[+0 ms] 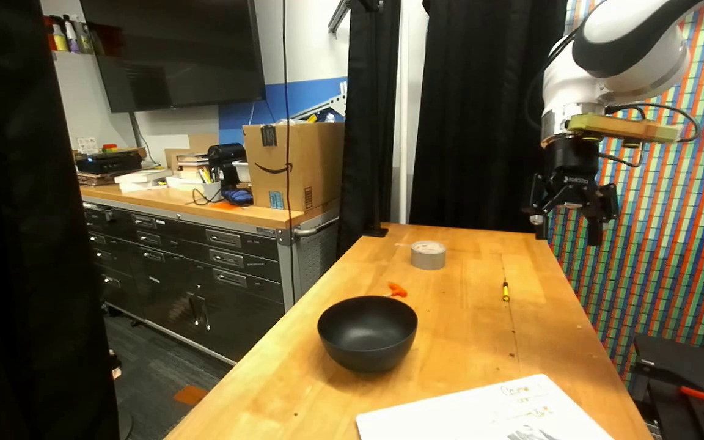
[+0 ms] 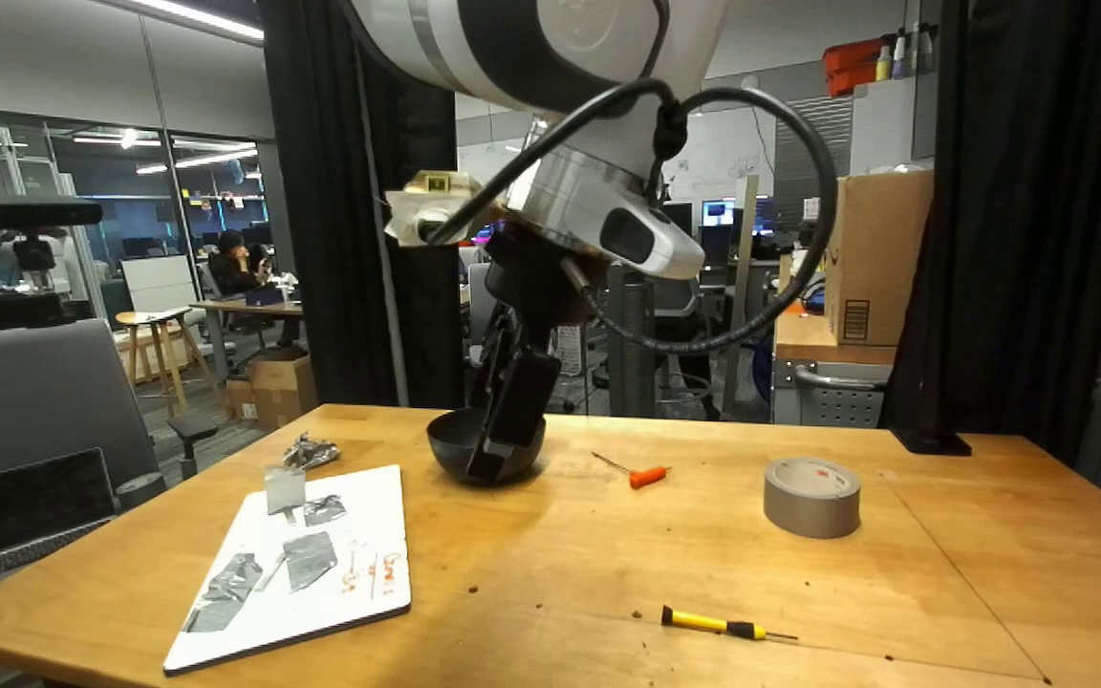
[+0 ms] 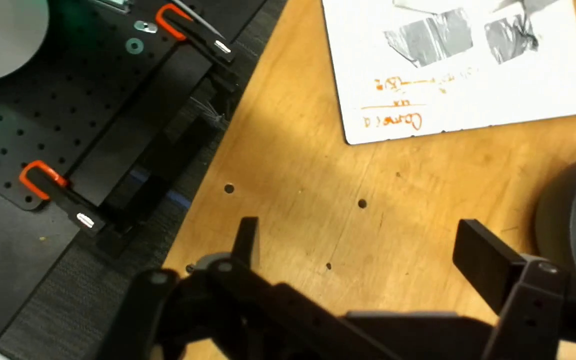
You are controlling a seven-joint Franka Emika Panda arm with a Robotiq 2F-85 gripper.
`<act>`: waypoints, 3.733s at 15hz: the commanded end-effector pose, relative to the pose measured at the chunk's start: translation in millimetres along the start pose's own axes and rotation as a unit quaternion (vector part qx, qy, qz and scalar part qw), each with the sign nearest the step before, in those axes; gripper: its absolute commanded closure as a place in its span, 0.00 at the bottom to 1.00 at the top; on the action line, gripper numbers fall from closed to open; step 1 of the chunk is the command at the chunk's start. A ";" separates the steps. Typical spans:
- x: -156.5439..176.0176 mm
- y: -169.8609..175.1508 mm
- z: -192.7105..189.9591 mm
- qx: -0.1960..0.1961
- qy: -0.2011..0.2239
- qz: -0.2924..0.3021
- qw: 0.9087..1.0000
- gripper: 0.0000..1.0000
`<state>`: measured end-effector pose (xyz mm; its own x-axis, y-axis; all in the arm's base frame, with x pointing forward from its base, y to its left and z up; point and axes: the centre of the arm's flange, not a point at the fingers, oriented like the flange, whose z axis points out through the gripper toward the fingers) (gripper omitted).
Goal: Put the yellow object in the black bowl
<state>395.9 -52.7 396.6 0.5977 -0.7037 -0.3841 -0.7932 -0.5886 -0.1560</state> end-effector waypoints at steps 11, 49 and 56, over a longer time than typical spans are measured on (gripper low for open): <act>92.0 -7.7 53.2 0.053 0.092 0.256 0.961 0.00; 183.3 -6.5 109.3 0.028 0.159 0.242 0.957 0.89; 130.9 -20.5 48.0 0.020 0.169 0.187 0.967 0.90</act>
<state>496.4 -126.0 256.2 0.2172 -0.9685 -0.1215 -0.9744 -0.2076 -0.0867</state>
